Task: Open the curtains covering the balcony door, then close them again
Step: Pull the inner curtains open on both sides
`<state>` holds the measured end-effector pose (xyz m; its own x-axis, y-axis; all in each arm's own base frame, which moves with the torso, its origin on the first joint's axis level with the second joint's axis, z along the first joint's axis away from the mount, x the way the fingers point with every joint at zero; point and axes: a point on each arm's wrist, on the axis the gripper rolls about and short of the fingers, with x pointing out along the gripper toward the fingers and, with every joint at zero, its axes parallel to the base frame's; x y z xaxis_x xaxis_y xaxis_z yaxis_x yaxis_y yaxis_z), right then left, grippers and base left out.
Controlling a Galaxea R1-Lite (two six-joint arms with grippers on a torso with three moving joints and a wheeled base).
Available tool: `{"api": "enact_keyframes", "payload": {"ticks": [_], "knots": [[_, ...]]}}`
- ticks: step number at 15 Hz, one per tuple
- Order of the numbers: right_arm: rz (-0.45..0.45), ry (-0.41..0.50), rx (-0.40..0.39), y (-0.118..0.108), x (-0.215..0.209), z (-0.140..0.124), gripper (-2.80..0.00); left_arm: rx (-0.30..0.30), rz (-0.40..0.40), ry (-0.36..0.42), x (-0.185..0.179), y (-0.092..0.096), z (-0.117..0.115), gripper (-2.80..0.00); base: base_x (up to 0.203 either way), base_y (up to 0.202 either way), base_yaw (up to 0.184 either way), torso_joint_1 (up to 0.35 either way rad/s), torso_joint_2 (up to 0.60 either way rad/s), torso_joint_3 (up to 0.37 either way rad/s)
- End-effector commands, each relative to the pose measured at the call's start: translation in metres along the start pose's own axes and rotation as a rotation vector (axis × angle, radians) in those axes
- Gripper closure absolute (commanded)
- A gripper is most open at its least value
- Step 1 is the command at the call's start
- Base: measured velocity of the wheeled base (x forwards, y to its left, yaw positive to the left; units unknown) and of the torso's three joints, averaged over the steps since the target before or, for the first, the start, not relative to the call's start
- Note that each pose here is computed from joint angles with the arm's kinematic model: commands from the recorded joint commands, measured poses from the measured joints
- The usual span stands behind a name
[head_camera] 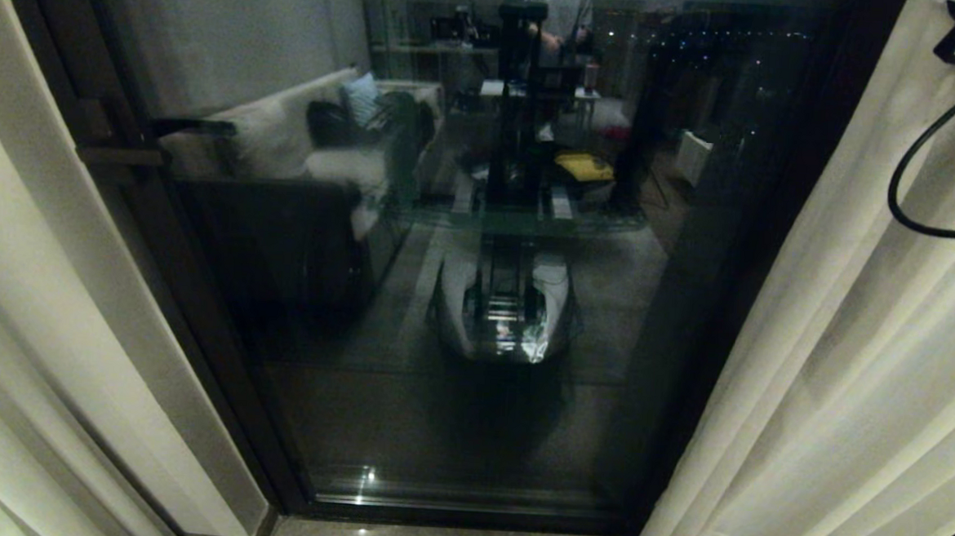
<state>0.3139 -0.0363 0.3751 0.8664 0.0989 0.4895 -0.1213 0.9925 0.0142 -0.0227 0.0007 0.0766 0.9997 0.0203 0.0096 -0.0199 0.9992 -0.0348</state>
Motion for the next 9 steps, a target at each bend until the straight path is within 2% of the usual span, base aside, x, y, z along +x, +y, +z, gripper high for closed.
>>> {"api": "enact_keyframes", "payload": {"ticks": [1, 9], "knots": [[0.008, -0.028, -0.004, 0.0033, -0.0038, 0.0111, 0.00, -0.001, 0.001, -0.001, -0.0001, 0.0000, 0.0000, 0.00, 0.000, 0.000, 0.000, 0.000, 0.00, 0.000], [0.005, -0.042, -0.009, 0.0042, -0.0079, 0.0184, 0.00, -0.001, 0.001, -0.001, -0.0001, 0.0000, 0.0000, 0.00, 0.000, 0.000, 0.000, 0.000, 0.00, 0.000]]}}
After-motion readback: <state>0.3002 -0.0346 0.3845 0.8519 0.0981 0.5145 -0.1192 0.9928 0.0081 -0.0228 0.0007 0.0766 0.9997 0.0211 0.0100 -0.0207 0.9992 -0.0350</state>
